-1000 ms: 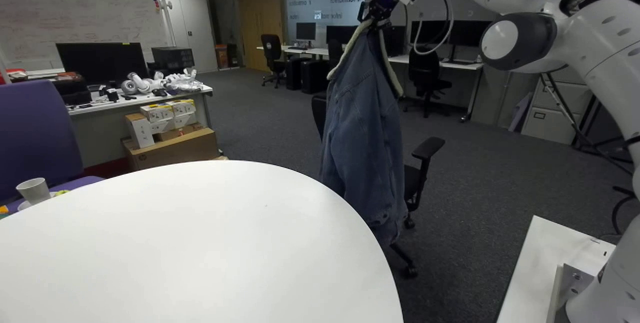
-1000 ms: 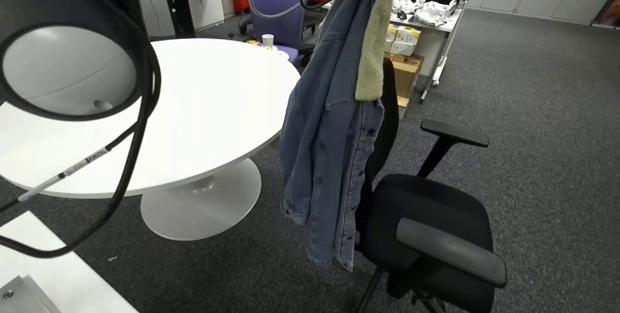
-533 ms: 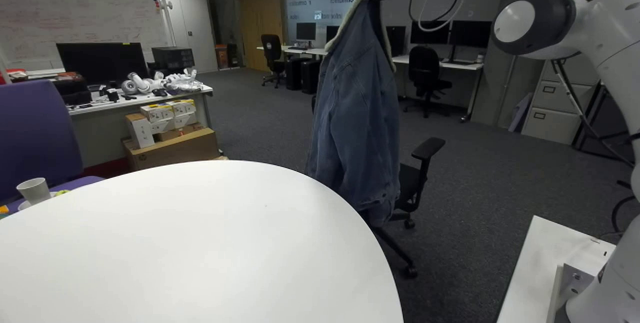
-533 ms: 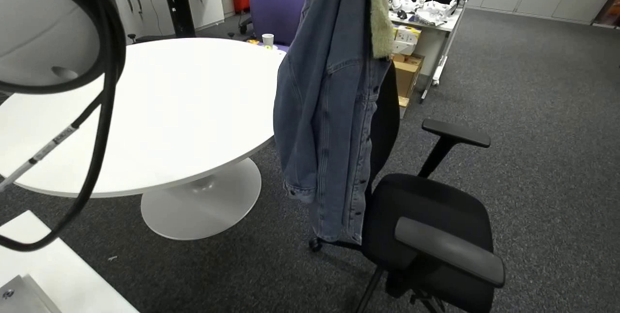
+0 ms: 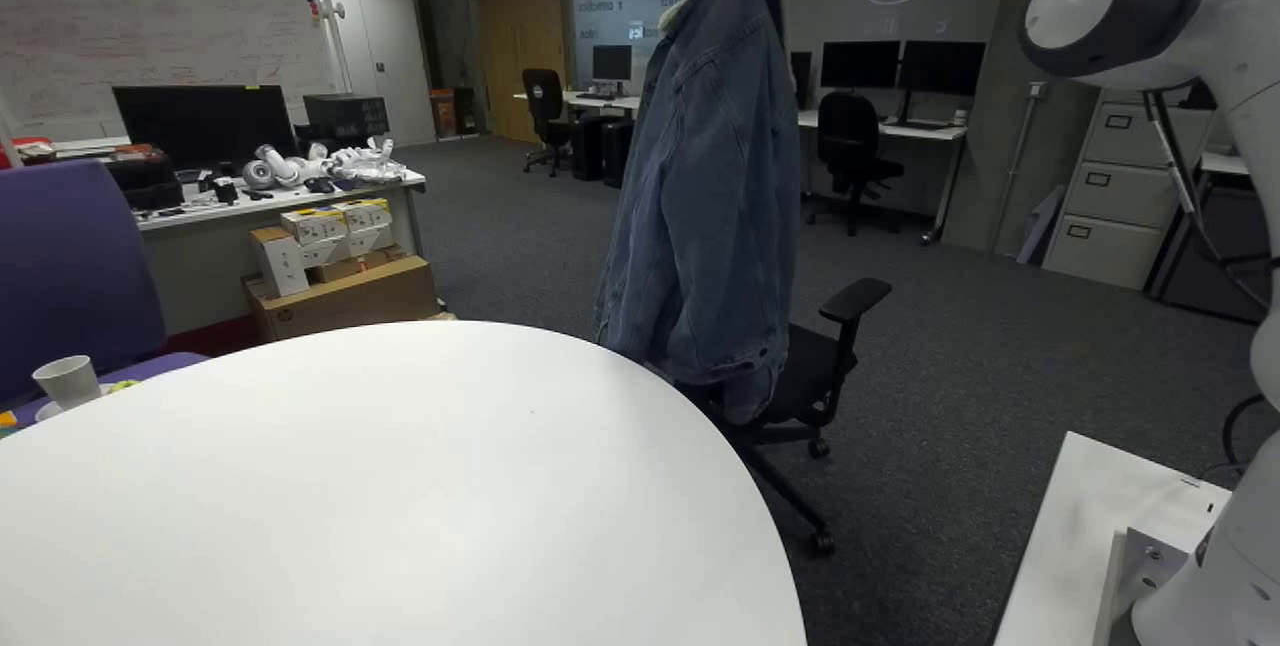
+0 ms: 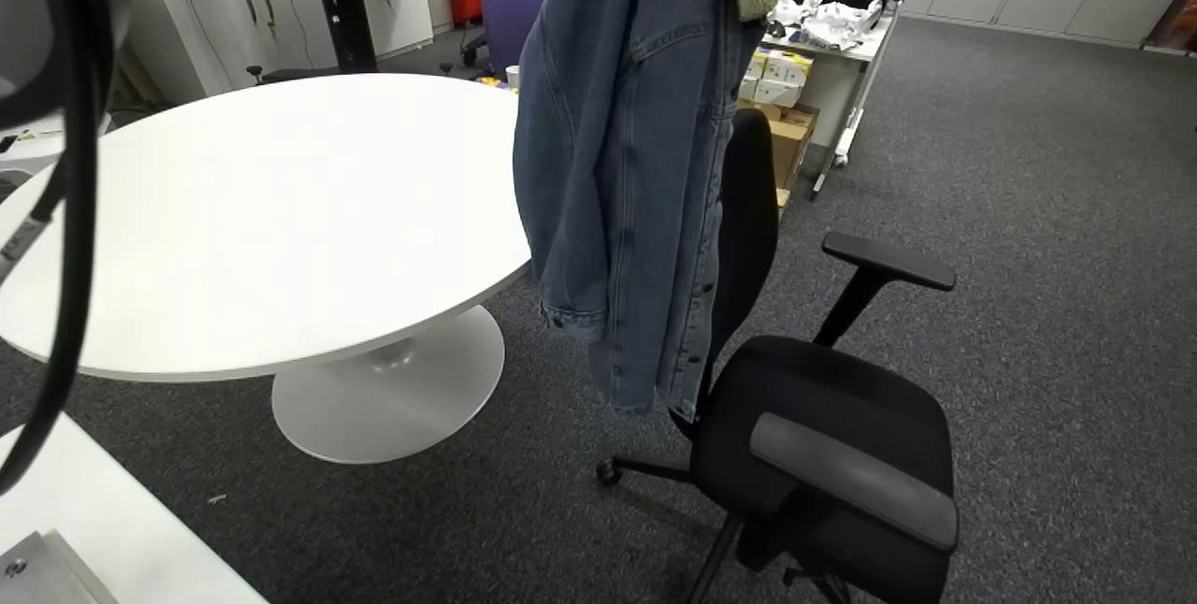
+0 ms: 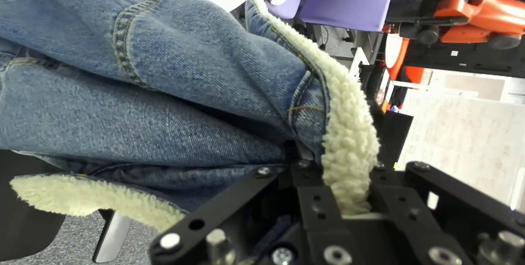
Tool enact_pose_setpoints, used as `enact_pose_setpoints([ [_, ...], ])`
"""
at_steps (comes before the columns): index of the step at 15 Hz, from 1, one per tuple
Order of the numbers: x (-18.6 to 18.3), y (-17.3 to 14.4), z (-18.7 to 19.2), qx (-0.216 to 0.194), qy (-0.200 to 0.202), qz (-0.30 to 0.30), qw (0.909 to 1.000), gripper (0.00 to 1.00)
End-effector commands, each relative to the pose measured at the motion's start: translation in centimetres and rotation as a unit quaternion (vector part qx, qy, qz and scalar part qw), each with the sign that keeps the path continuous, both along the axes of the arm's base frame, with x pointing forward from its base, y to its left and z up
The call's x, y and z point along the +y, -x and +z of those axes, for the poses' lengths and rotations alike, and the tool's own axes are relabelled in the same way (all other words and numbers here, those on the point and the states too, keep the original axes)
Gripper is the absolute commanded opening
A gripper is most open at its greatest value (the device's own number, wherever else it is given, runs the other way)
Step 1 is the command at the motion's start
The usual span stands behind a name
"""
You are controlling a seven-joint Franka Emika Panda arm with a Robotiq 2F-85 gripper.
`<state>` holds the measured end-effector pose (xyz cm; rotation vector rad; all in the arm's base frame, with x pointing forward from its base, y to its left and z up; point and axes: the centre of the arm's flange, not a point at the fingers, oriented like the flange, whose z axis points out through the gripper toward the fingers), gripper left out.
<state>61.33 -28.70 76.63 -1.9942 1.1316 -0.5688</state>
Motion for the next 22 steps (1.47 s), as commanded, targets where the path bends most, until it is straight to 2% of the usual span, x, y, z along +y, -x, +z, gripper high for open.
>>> enact_pose_setpoints([
  [1, 2.6, 7.7, 1.5, -0.036, -0.01, 0.041, 0.9984, 0.03],
  [3, 2.1, 9.2, 0.8, -0.048, 0.012, 0.062, 0.9968, 0.03],
  [5, 1.3, 10.0, 0.1, -0.081, 0.022, 0.045, 0.9954, 0.03],
  [9, 0.6, 9.1, -1.6, -0.098, 0.029, 0.011, 0.9947, 0.03],
  [14, 1.5, 5.3, -3.1, -0.132, 0.029, -0.003, 0.9908, 0.03],
  [19, 3.7, 1.4, -5.7, -0.128, 0.038, 0.009, 0.991, 0.03],
  [22, 5.2, -0.5, -7.1, -0.134, 0.033, -0.006, 0.9904, 0.03],
])
